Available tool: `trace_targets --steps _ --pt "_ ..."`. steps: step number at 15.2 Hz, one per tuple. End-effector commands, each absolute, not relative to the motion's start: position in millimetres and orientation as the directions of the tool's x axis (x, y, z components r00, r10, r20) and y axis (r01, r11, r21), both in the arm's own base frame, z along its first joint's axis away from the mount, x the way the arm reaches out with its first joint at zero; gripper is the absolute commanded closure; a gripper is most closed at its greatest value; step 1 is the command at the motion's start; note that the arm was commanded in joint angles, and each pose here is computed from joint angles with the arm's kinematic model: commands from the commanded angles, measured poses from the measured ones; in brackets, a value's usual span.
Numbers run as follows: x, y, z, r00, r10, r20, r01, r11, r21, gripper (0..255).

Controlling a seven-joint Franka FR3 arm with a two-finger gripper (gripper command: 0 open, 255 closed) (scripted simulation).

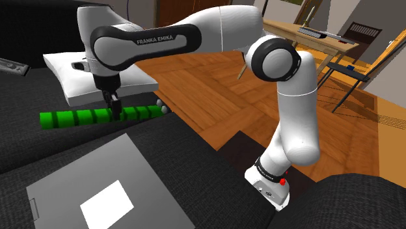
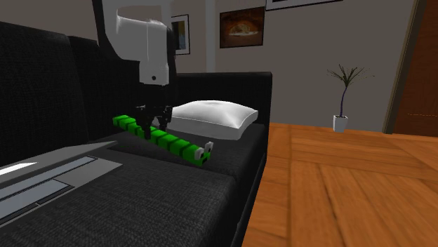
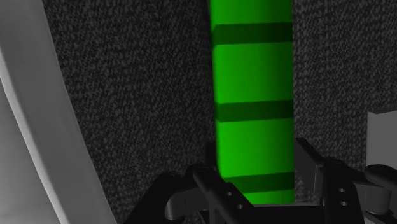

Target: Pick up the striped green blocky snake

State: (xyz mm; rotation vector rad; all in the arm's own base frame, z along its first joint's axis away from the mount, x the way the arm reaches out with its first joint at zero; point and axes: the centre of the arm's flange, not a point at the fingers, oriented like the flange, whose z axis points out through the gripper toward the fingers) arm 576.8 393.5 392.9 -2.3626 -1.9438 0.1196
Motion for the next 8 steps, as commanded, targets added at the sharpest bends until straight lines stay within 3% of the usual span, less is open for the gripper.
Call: trace_targets --steps 1,8 --pt "576.7 392.8 404.6 0.192 0.981 -0.009 0.975 -0.192 -0.111 255" --pt "576.7 392.8 431.8 0.192 0.981 -0.009 0.975 -0.192 -0.111 255"
